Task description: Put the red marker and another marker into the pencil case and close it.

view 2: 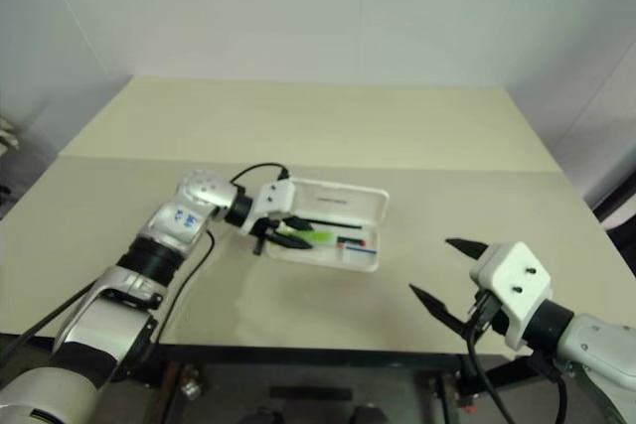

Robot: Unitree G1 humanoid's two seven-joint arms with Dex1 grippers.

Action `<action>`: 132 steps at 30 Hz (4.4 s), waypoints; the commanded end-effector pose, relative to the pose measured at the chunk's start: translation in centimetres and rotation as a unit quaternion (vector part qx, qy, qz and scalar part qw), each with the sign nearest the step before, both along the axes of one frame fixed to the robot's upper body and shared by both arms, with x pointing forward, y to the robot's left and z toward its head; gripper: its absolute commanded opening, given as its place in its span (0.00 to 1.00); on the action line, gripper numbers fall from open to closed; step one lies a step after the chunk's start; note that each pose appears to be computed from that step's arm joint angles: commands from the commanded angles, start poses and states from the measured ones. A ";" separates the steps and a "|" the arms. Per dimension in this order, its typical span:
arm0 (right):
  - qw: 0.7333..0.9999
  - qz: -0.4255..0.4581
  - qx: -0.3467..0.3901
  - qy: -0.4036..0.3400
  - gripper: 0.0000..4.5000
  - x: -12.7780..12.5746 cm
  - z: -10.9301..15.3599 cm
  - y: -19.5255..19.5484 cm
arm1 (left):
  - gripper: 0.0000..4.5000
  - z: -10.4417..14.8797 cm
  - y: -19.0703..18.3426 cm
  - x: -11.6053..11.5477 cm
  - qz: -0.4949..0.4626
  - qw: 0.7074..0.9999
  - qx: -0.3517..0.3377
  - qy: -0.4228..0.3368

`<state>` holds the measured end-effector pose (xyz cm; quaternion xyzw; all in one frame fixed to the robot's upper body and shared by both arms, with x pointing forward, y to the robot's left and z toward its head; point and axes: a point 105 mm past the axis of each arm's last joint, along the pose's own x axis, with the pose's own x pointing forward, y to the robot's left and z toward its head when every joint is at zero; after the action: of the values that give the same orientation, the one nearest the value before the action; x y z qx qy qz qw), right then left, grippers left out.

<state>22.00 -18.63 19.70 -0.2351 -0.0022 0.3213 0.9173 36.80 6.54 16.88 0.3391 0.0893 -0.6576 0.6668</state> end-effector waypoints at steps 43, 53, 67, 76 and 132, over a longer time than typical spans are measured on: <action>0.999 -0.014 0.008 -0.035 1.00 0.0 0.2 0.8 | 1.00 0.8 -0.4 2.4 0.045 0.997 0.020 -0.055; 0.999 -0.018 0.006 -0.033 1.00 -0.2 0.1 0.7 | 1.00 1.7 -0.4 1.5 0.022 0.998 -0.003 -0.057; 1.000 -0.015 -0.014 -0.022 1.00 -0.3 0.3 -0.7 | 1.00 6.1 5.7 0.5 0.101 0.985 -0.107 -0.095; 0.999 0.005 -0.028 -0.018 1.00 0.8 0.9 -1.7 | 1.00 5.6 9.5 4.1 0.328 0.920 -0.173 -0.125; 0.999 0.012 -0.039 -0.022 1.00 1.4 1.6 -2.0 | 0.09 1.7 11.6 10.4 0.596 0.773 -0.211 -0.048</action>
<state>23.48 -20.82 20.28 -0.2576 0.0042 0.3264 0.9094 46.38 18.12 14.29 0.0840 0.1680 -0.1102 0.9760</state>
